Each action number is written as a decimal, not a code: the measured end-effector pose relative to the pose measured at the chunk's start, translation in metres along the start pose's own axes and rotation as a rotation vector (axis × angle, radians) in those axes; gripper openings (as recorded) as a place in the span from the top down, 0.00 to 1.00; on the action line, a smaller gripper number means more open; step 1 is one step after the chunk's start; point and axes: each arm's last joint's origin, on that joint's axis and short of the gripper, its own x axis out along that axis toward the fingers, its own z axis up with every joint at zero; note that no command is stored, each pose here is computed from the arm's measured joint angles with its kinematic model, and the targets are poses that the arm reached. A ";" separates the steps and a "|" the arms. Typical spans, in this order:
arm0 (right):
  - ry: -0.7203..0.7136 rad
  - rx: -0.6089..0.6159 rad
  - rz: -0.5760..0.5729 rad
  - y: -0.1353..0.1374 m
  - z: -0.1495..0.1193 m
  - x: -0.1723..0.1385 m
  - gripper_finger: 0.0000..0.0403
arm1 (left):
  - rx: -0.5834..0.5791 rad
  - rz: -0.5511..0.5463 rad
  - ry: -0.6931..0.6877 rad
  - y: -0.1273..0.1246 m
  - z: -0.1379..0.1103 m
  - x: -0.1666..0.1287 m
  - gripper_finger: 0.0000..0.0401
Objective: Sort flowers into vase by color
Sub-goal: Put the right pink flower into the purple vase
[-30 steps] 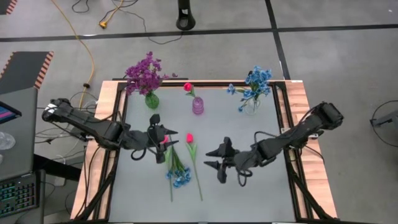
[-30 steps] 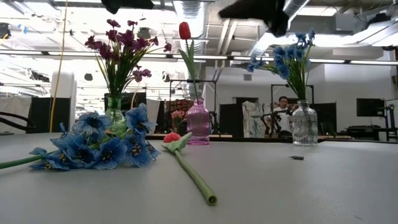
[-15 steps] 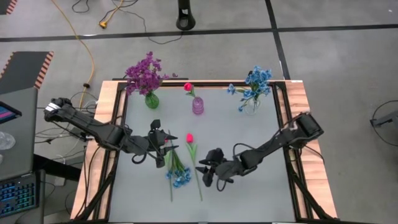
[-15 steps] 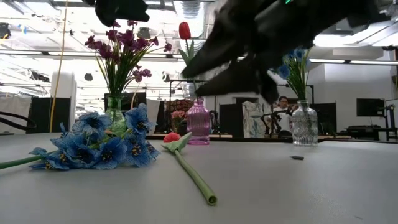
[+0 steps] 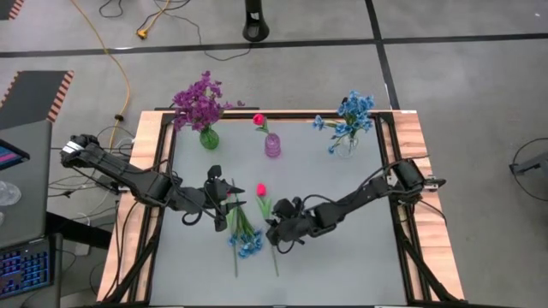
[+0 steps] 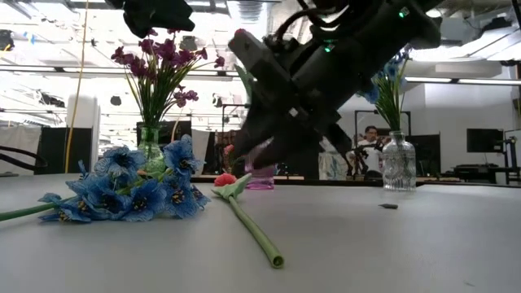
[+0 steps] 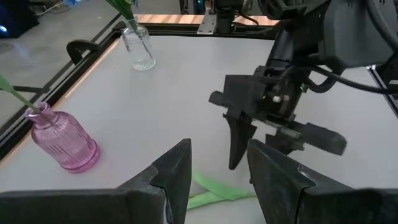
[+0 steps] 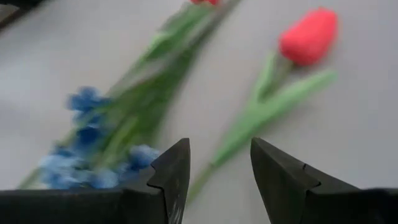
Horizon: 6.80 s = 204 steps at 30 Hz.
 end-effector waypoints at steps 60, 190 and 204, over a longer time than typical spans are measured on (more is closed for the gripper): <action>0.029 0.003 0.010 -0.012 0.003 0.028 0.94 | -0.024 -0.013 -0.034 0.004 0.005 -0.008 0.64; -0.872 -0.423 0.417 -0.032 0.054 -0.108 0.92 | -0.025 -0.164 -0.537 -0.005 0.040 0.068 0.90; -0.872 -0.421 0.417 -0.032 0.054 -0.108 0.77 | -0.017 -0.159 -0.535 -0.005 0.040 0.069 0.99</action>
